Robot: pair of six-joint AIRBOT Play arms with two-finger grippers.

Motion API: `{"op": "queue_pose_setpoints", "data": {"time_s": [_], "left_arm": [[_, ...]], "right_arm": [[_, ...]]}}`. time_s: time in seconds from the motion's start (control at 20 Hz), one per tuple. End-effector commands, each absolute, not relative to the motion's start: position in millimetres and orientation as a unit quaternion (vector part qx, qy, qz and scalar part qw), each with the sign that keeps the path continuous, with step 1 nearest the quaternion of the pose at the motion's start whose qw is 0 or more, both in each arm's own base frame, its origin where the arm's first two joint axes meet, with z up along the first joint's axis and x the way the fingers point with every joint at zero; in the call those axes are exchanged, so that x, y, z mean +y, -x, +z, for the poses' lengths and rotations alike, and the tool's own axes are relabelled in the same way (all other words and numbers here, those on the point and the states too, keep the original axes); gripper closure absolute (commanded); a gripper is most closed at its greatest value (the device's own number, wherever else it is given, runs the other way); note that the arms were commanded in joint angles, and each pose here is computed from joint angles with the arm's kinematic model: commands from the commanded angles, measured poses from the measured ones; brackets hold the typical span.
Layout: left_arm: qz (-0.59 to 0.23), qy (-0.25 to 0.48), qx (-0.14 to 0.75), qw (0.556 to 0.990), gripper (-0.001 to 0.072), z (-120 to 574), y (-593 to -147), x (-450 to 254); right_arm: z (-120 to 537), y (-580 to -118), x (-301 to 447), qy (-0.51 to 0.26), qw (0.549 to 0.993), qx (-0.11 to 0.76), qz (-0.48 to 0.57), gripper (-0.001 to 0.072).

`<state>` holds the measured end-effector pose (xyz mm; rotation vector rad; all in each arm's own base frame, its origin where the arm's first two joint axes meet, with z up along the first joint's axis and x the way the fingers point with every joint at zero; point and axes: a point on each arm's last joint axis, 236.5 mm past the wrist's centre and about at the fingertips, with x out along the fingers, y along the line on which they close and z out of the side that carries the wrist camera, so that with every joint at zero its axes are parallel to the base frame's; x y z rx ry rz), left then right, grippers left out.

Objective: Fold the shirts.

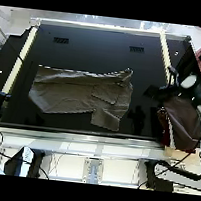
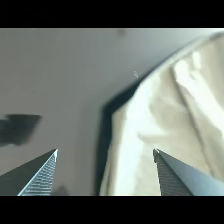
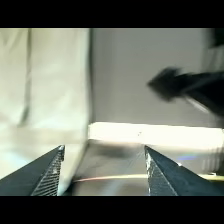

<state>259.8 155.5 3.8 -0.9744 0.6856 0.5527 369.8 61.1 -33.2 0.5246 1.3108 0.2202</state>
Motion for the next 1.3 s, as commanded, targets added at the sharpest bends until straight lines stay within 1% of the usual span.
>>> {"op": "queue_pose_setpoints", "data": {"time_s": [0.0, 0.1, 0.45, 0.5, 0.6, 0.75, 0.9, 1.05, 1.15, 1.2, 1.25], "left_arm": [[0.227, 0.512, 0.282, 0.779, 0.0003, 1.9, -268.1, 137.6], [0.221, 0.52, 0.278, 0.777, 0.0003, 3.9, -270.1, 135.2], [0.212, 0.524, 0.289, 0.773, 0.0002, 2.5, -269.2, 128.0], [0.212, 0.524, 0.289, 0.773, 0.0002, 2.5, -269.2, 128.0], [0.212, 0.524, 0.29, 0.773, 0.0003, 2.3, -269.1, 127.7], [0.195, 0.53, 0.31, 0.764, 0.0003, -1.8, -266.5, 114.7], [0.188, 0.529, 0.358, 0.746, 0.0004, -31.3, -254.7, 92.2], [0.199, 0.581, 0.396, 0.682, 0.0005, -70.3, -240.1, 70.1], [0.196, 0.61, 0.393, 0.659, 0.0008, -80.7, -245.9, 67.5], [0.178, 0.619, 0.386, 0.66, 0.0059, -81.2, -254.5, 65.8], [0.166, 0.635, 0.384, 0.65, 0.013, -83.7, -259.8, 61.8]], "right_arm": [[-73.6, -340.2, 102.8, -0.383, 0.709, 0.582, 0.105, 0.0164], [-88.4, -334.9, 110.8, -0.404, 0.696, 0.585, 0.098, 0.0164], [-125.0, -332.4, 159.0, -0.404, 0.674, 0.609, 0.103, 0.0165], [-125.9, -334.3, 163.0, -0.406, 0.674, 0.608, 0.105, 0.0179], [-124.4, -338.4, 167.8, -0.411, 0.675, 0.604, 0.107, 0.036], [-112.7, -349.1, 170.9, -0.411, 0.68, 0.595, 0.12, 0.0692], [-87.1, -368.7, 177.6, -0.407, 0.692, 0.578, 0.149, 0.0696], [-58.6, -384.1, 184.2, -0.396, 0.704, 0.561, 0.183, 0.0696], [-42.5, -391.7, 186.4, -0.379, 0.717, 0.548, 0.205, 0.0696], [-38.1, -394.2, 186.1, -0.373, 0.722, 0.544, 0.209, 0.0696], [-35.3, -396.2, 185.5, -0.368, 0.726, 0.542, 0.211, 0.0696]]}}
